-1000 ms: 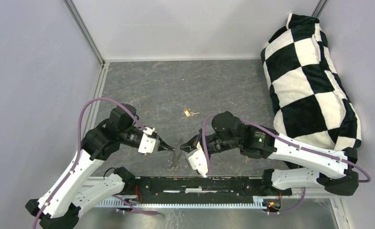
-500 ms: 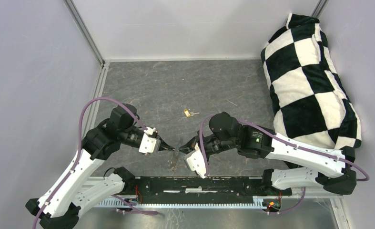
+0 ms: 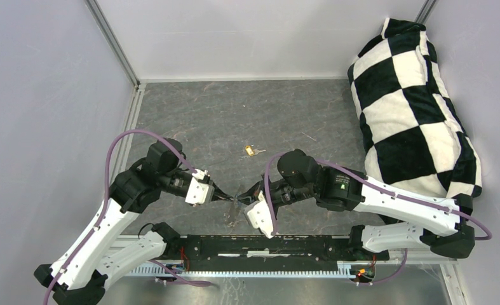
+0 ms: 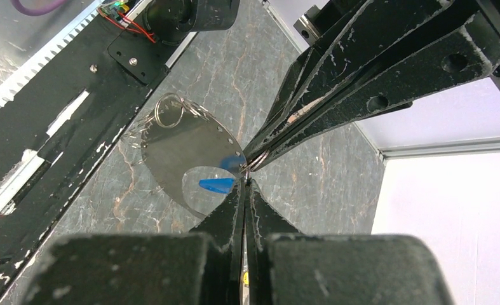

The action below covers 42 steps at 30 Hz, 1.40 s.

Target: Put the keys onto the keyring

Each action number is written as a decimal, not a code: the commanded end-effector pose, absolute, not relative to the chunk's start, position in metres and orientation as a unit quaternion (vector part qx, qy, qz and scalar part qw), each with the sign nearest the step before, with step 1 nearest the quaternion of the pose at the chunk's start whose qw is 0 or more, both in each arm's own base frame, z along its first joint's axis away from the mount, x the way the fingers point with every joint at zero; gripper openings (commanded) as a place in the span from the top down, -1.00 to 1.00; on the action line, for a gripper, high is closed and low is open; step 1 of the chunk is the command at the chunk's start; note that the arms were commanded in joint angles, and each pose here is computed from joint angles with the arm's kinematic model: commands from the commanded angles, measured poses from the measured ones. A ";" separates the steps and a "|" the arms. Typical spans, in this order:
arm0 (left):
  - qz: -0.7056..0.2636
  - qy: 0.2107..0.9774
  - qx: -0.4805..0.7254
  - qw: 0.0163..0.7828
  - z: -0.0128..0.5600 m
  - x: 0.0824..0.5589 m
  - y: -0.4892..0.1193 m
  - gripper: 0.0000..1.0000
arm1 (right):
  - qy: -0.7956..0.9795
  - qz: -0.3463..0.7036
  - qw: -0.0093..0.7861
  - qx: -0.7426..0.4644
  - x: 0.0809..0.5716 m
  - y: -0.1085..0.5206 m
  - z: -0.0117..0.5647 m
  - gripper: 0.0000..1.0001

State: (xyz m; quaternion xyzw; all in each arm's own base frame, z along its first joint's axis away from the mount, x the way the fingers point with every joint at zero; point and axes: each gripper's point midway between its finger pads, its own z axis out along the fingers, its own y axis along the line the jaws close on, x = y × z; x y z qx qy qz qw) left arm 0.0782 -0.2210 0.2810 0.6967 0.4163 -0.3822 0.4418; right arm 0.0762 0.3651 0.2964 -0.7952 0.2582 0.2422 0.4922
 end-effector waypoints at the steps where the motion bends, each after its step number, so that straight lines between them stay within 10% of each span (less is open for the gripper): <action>1: -0.378 0.410 0.691 0.460 0.294 0.081 -0.224 0.96 | 0.244 0.238 0.516 -0.786 0.074 0.364 0.322 0.99; 42: -0.380 0.401 0.694 0.462 0.296 0.079 -0.224 0.96 | 0.266 0.239 0.512 -0.781 0.079 0.369 0.313 0.99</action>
